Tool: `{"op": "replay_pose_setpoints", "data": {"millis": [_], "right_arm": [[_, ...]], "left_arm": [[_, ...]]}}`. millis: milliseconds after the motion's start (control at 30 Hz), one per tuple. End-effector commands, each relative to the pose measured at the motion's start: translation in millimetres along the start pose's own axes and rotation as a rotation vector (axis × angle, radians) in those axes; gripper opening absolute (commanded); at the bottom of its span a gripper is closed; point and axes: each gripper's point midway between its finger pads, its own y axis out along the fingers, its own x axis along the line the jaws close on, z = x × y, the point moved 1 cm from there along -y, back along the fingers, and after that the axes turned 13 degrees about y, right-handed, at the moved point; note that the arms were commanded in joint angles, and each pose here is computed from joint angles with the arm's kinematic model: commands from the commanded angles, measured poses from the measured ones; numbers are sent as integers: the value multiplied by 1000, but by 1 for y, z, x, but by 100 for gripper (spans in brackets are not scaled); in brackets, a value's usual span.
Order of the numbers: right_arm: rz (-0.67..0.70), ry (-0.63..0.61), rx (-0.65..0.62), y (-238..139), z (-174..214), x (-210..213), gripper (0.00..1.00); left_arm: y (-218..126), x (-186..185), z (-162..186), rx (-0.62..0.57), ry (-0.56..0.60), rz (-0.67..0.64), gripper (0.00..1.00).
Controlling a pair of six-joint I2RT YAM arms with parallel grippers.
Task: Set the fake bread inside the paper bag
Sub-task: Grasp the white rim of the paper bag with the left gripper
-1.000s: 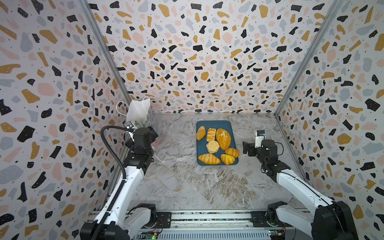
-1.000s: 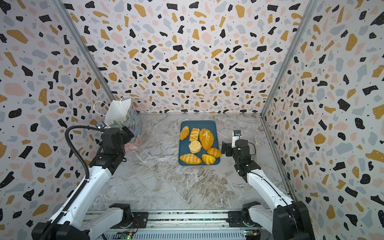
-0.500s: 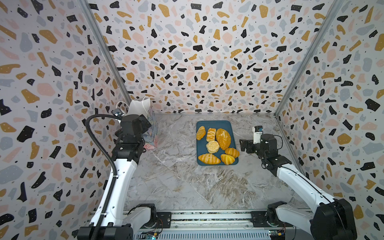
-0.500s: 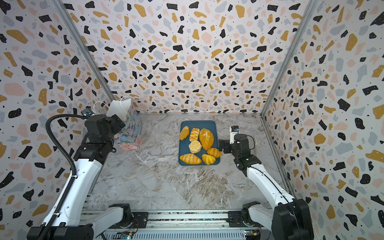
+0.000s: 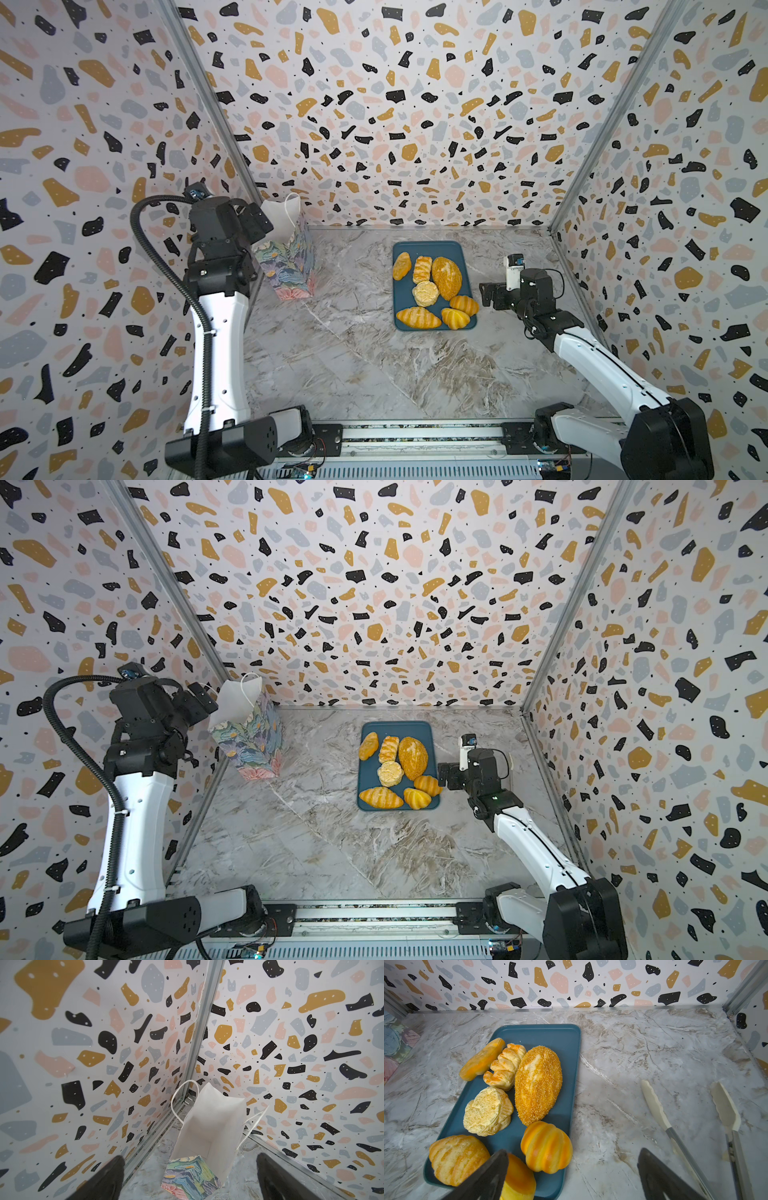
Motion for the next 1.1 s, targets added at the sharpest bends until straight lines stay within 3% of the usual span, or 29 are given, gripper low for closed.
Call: {"op": "replay_pose_setpoints", "data": {"millis": [0,433,967,1067], "right_arm": [[-26,-18,-32,-7,-18,11,99],[-38,-20,-7,-4,-18,14,99],[-30,-28,0,1,-18,13,99],[-26,-37,8,4,-18,13,99]], "left_arm": [[15,-8,14,98,86,65,99],[61,-9,28,242,132,122,99],[103,-4,46,285,171,118,100],[113,-3,52,309,184,110,95]]}}
